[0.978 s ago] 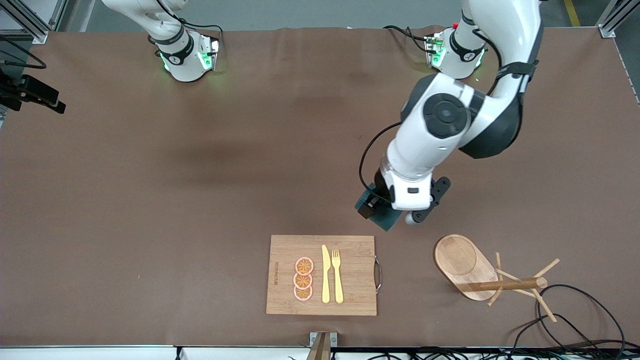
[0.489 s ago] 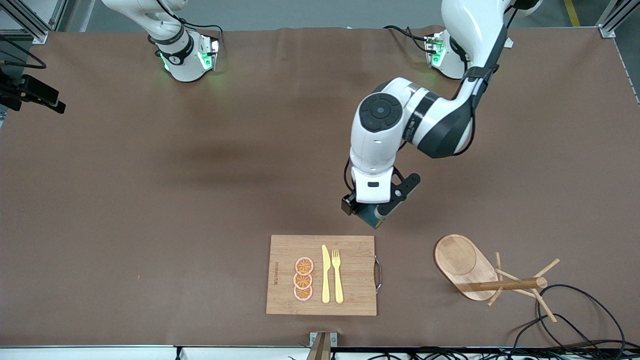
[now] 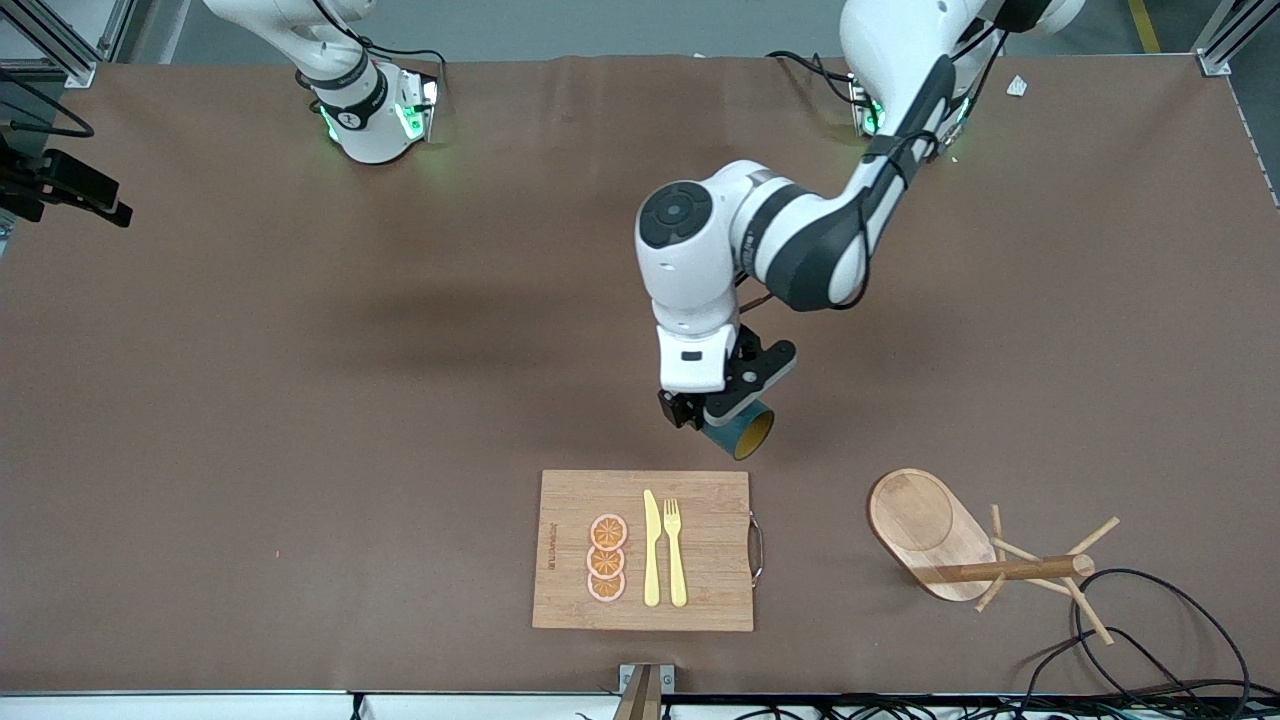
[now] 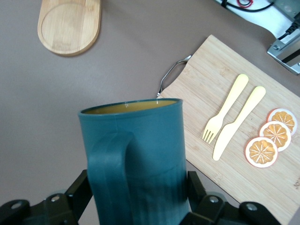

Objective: Transfer cup from left to right arm and place
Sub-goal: 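Carry the teal mug to the table middle and lower it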

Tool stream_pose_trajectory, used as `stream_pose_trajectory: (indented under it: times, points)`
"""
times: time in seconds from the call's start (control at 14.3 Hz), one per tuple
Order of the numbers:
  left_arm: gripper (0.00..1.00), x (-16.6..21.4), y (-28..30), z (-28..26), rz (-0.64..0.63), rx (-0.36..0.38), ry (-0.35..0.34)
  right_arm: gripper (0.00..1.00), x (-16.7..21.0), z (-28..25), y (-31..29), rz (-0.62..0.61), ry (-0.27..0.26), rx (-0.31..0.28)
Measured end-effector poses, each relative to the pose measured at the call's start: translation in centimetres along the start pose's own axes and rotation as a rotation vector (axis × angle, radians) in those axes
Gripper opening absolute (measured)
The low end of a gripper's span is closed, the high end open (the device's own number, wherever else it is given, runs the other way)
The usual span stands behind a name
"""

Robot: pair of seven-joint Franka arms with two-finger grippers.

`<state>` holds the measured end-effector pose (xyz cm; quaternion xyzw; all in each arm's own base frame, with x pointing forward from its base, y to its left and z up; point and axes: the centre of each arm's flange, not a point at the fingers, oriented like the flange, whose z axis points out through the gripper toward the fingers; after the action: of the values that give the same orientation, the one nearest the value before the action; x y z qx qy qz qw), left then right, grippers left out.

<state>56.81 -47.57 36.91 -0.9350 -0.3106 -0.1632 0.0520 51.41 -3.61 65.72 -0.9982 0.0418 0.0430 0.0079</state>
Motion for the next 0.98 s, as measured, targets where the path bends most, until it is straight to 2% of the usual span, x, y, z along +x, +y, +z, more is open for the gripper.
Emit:
stream_pose_trajectory:
  times: [0.35,0.7,0.98]
  points:
    - [0.85,-3.1,0.8,1.8,0.084,0.021,0.139,1.00,0.0,0.0,0.0,0.000,0.000,0.000]
    - [0.85,-6.4,1.4,6.0,0.202,0.058,0.312,1.00,0.0,0.0,0.0,0.000,0.000,0.000]
    - [0.85,-8.7,1.6,9.1,0.246,0.062,0.448,1.00,0.0,0.0,0.0,0.001,0.000,0.000]
